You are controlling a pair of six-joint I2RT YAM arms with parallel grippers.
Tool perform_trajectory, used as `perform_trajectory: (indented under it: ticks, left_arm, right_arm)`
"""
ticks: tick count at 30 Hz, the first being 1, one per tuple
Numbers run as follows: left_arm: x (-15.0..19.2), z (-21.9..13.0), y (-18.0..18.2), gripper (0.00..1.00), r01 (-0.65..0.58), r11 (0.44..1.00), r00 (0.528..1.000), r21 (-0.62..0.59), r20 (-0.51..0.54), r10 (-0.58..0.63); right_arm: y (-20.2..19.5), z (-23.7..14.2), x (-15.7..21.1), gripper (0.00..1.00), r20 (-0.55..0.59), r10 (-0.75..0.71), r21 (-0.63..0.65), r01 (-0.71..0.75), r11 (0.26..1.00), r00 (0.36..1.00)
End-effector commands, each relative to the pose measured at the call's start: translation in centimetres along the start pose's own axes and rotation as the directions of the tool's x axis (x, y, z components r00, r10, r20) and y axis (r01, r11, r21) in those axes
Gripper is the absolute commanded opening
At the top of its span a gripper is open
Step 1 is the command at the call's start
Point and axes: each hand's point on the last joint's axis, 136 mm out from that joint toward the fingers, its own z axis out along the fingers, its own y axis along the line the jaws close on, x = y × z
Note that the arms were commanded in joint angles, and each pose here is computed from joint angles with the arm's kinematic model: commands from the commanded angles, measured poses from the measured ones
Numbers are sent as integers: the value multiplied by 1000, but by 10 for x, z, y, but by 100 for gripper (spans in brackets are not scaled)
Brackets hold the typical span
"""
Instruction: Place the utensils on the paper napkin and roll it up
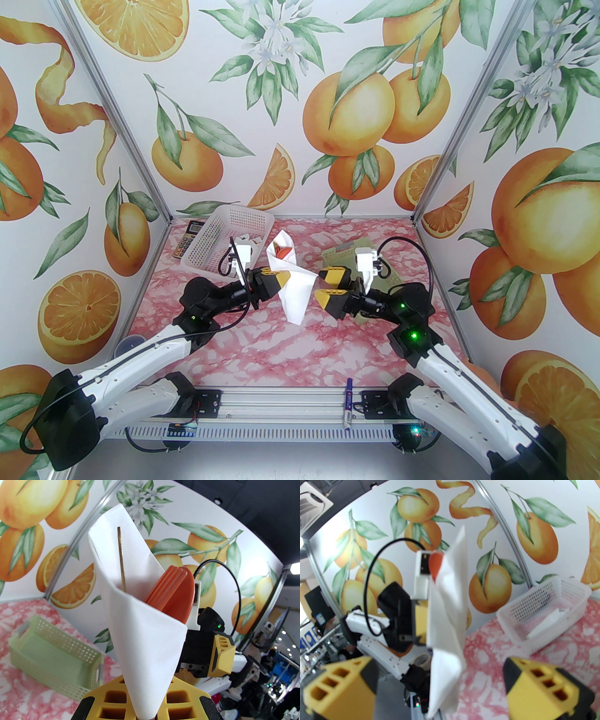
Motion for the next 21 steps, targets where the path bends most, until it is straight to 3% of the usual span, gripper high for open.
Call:
perform_trajectory:
  ticks: [1, 4, 10, 15, 21]
  left_arm:
    - [-16, 7, -19, 6, -40, 998, 999, 57, 26, 39]
    - [-15, 8, -20, 6, -40, 997, 999, 63, 20, 39]
    - [-12, 9, -21, 5, -38, 997, 999, 69, 8, 38]
    - [-9, 7, -20, 4, -36, 997, 999, 63, 5, 36]
    - [-11, 5, -26, 3, -44, 996, 999, 84, 12, 43]
  right_arm:
    - [10, 7, -23, 80, 56, -60, -49, 63, 997, 997]
    - [12, 12, -31, 55, 79, -63, -69, 68, 995, 995]
    - [12, 14, -38, 24, 94, -66, -69, 73, 995, 993]
    - [13, 12, -44, 3, 115, -69, -58, 76, 995, 991]
    - [-6, 14, -40, 0, 101, -42, 4, 41, 999, 994]
